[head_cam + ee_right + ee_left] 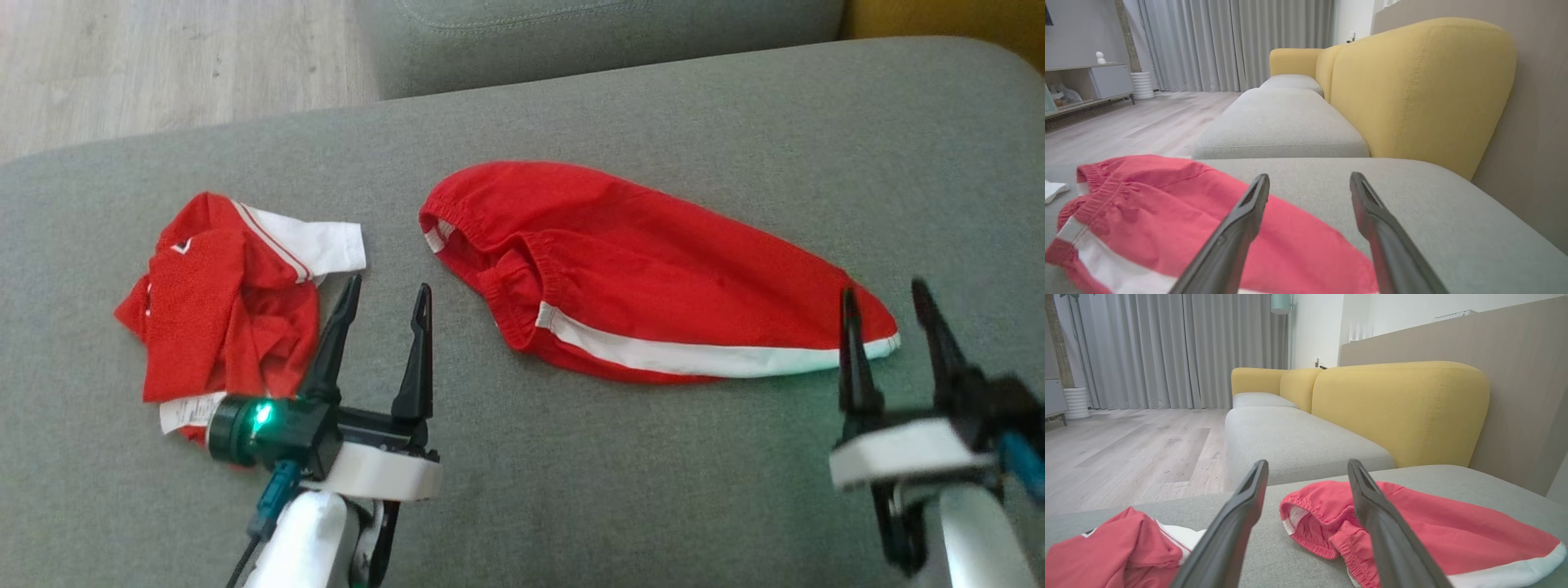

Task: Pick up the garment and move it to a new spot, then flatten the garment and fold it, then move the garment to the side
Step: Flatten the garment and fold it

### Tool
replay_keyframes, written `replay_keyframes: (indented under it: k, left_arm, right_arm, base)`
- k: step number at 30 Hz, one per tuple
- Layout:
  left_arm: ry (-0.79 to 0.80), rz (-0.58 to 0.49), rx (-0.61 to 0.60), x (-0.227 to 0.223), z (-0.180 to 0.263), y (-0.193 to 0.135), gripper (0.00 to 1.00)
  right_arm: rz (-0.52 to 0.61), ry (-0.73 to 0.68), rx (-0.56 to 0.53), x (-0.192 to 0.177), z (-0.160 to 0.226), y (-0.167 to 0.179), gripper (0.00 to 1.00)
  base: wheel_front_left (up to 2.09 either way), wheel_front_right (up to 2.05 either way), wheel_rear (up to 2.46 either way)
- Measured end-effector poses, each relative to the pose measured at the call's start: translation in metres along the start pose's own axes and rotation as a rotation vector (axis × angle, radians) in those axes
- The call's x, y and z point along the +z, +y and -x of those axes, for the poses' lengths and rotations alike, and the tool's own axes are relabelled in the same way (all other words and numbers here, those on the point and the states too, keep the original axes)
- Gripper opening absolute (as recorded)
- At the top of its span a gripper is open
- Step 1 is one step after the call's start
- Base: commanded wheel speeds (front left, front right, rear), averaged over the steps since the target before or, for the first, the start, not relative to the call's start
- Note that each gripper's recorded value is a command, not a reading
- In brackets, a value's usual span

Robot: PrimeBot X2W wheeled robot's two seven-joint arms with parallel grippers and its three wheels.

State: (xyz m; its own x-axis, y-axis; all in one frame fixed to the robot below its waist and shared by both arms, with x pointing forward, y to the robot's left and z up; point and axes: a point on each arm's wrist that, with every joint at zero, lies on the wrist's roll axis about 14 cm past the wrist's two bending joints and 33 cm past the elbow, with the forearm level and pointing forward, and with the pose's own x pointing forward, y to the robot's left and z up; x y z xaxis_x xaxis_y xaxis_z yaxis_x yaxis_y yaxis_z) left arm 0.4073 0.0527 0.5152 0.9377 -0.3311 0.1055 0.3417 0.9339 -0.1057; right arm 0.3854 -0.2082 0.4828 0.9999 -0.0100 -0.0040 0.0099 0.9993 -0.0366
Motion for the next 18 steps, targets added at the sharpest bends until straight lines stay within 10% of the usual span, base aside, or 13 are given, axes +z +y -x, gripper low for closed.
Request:
replay_keyframes:
  k: [18]
  left_arm:
    - [0.195, 0.023, -0.326, -0.056, -0.002, -0.080, 1.00]
  right_arm:
    - [-0.040, 0.009, -0.056, -0.004, 0.026, -0.015, 1.00]
  base:
    - [0.00, 0.00, 0.00]
